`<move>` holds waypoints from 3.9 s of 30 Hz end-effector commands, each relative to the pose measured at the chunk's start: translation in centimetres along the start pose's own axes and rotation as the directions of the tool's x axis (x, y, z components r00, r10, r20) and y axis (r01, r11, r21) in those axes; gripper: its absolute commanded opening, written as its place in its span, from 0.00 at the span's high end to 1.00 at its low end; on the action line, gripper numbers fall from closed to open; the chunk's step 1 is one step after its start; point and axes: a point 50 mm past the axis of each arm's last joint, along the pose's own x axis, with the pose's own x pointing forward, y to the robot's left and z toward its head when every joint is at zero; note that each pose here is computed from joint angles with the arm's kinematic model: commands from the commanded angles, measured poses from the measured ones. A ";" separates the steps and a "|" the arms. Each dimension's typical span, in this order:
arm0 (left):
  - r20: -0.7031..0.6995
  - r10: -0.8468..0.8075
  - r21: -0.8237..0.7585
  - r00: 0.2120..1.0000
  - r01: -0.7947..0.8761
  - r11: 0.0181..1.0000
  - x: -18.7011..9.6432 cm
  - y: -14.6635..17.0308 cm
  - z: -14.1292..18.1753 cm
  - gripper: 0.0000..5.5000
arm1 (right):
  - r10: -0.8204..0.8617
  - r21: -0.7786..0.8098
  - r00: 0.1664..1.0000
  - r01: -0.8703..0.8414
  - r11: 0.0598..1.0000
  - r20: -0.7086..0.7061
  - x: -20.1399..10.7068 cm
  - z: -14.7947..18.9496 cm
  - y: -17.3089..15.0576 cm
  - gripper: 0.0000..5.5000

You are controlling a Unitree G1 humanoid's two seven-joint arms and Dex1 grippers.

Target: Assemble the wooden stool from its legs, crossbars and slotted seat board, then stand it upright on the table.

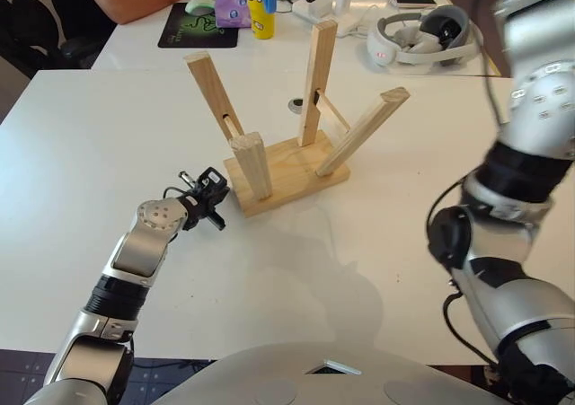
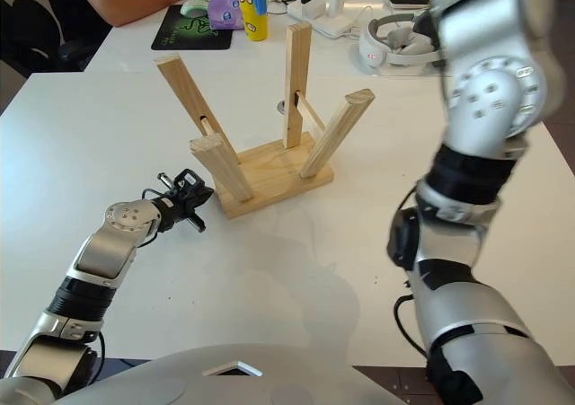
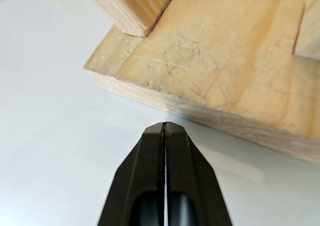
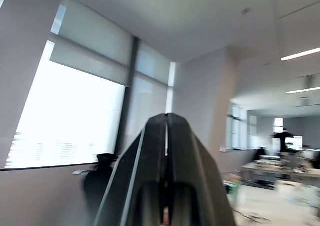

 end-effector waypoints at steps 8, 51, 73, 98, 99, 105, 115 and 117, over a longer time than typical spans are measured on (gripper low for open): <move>-0.095 -0.100 -0.077 0.990 0.093 0.993 -0.3 -2.0 -1.9 1.00 | -0.058 -0.139 0.596 -0.091 0.986 -0.801 -15.1 -18.6 -2.9 0.99; -0.034 -0.312 -0.030 0.950 0.311 0.950 3.0 -4.9 0.3 1.00 | 0.309 0.245 0.277 -0.243 0.939 -0.910 -23.3 -20.6 5.8 0.99; -0.132 -0.111 0.026 0.985 0.115 0.993 -0.8 -4.2 -2.9 1.00 | 0.203 0.151 0.229 -0.225 0.963 -0.952 -25.9 -20.2 5.6 0.99; 0.081 -0.280 -0.027 0.957 0.283 0.959 -3.9 -3.4 5.8 1.00 | 0.502 0.368 0.302 -0.405 0.837 -0.810 -19.4 -15.2 9.7 0.99; 0.080 -0.297 -0.018 0.951 0.299 0.954 -4.3 -3.4 6.1 1.00 | 0.511 0.377 0.290 -0.410 0.831 -0.809 -19.4 -14.9 9.8 0.99; 0.062 -0.354 0.031 0.933 0.352 0.935 -6.3 -1.9 7.3 1.00 | 0.512 0.381 0.263 -0.419 0.824 -0.818 -19.5 -13.6 9.4 0.99; 0.054 -0.461 0.045 0.886 0.459 0.887 -8.6 -1.9 8.6 1.00 | 0.621 0.497 0.201 -0.440 0.748 -0.757 -19.7 -9.7 11.0 0.99; 0.064 -0.463 0.041 0.884 0.461 0.887 -8.9 -1.8 9.0 1.00 | 0.610 0.477 0.225 -0.444 0.758 -0.760 -19.2 -9.4 10.8 0.99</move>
